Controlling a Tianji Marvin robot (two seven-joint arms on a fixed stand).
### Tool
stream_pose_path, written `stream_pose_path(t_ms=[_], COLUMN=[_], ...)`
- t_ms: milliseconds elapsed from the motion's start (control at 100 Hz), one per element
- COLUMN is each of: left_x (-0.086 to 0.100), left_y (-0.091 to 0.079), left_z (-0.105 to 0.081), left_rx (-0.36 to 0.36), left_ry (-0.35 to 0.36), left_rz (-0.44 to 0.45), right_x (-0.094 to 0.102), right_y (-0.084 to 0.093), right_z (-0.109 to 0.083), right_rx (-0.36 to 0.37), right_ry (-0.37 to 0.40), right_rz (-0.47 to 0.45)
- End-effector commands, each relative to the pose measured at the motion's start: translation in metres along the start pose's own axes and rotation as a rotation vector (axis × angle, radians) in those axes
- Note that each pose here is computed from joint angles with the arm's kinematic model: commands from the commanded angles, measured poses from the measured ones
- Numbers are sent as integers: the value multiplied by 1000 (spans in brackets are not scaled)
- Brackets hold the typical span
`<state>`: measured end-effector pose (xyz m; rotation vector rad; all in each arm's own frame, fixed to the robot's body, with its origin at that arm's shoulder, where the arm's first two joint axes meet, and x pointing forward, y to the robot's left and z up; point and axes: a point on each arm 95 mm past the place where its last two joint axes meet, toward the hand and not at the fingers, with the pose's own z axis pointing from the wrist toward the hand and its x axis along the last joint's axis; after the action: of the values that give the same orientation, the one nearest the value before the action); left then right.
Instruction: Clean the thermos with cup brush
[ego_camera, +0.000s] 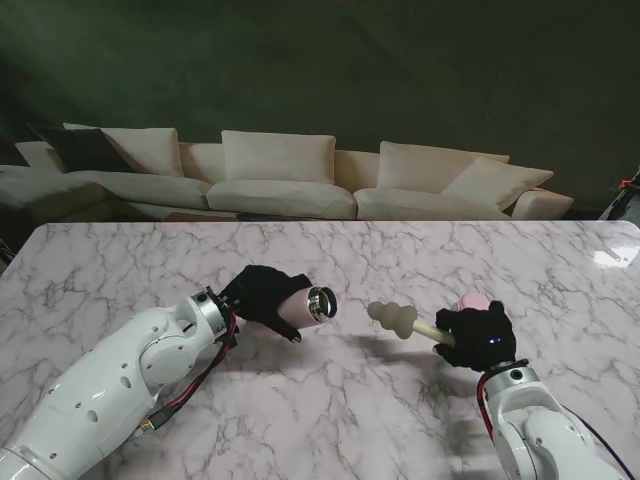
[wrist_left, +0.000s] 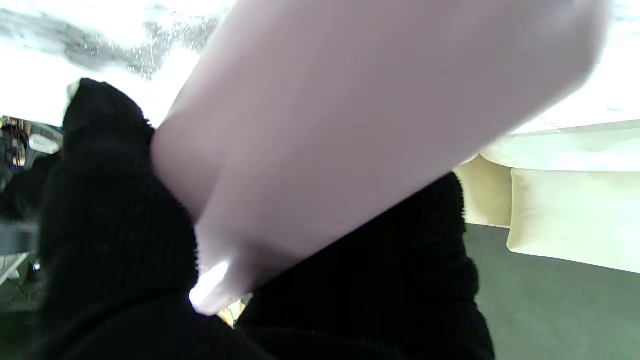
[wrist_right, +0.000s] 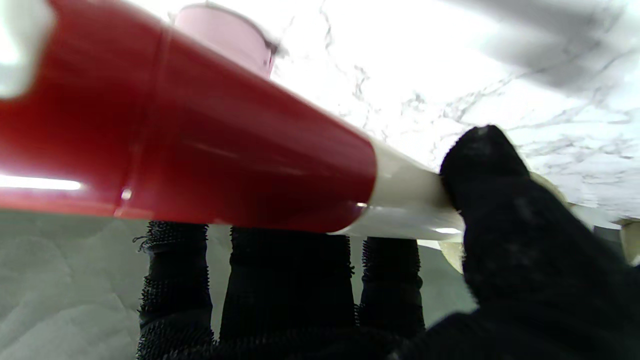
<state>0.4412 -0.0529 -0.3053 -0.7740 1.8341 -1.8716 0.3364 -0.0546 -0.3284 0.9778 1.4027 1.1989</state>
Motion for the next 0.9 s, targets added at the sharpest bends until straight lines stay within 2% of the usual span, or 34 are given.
stream_pose_path(t_ms=[0,160,410,890], left_x=[-3,-3,-1,3], left_y=[-1,2,0,-6], left_z=[1,3,9,21], left_rx=[-19,-34,-34,-44], left_ry=[-1,1,5,38], left_rz=[17,19,27,64], right_x=[-4,-12,-15,-5], right_y=[15,41,69,104], right_z=[1,2,7,23], right_rx=[-32,-50,-71,-86], right_ry=[22,91,163,324], right_rz=[-19,-56,-94,-131])
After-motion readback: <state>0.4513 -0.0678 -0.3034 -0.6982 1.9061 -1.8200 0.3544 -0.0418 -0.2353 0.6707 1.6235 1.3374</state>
